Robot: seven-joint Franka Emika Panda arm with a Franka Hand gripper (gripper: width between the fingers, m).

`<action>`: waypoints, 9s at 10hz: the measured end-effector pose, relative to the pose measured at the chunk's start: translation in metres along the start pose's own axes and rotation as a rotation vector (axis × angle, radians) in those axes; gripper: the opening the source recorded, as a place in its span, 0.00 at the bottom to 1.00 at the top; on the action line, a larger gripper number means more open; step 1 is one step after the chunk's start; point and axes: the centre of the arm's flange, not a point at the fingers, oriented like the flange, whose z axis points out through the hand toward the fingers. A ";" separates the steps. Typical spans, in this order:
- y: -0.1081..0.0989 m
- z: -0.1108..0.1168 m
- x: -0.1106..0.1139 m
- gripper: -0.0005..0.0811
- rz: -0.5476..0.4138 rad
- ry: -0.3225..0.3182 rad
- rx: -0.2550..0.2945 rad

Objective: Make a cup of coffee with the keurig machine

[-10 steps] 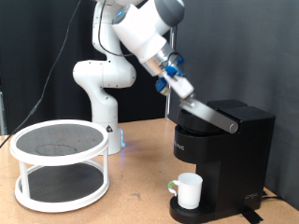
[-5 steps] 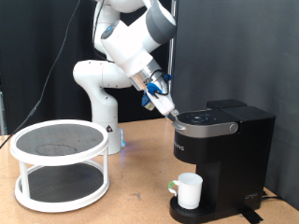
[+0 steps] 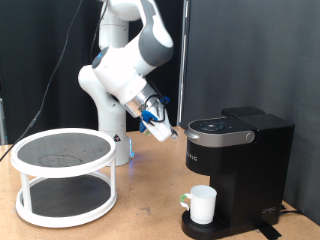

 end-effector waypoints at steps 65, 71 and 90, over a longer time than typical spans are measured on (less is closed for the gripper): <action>0.139 -0.055 -0.195 0.89 -0.673 0.060 0.294; 0.147 -0.063 -0.181 0.91 -0.534 0.161 0.146; 0.126 -0.074 -0.206 0.78 -0.329 0.390 0.473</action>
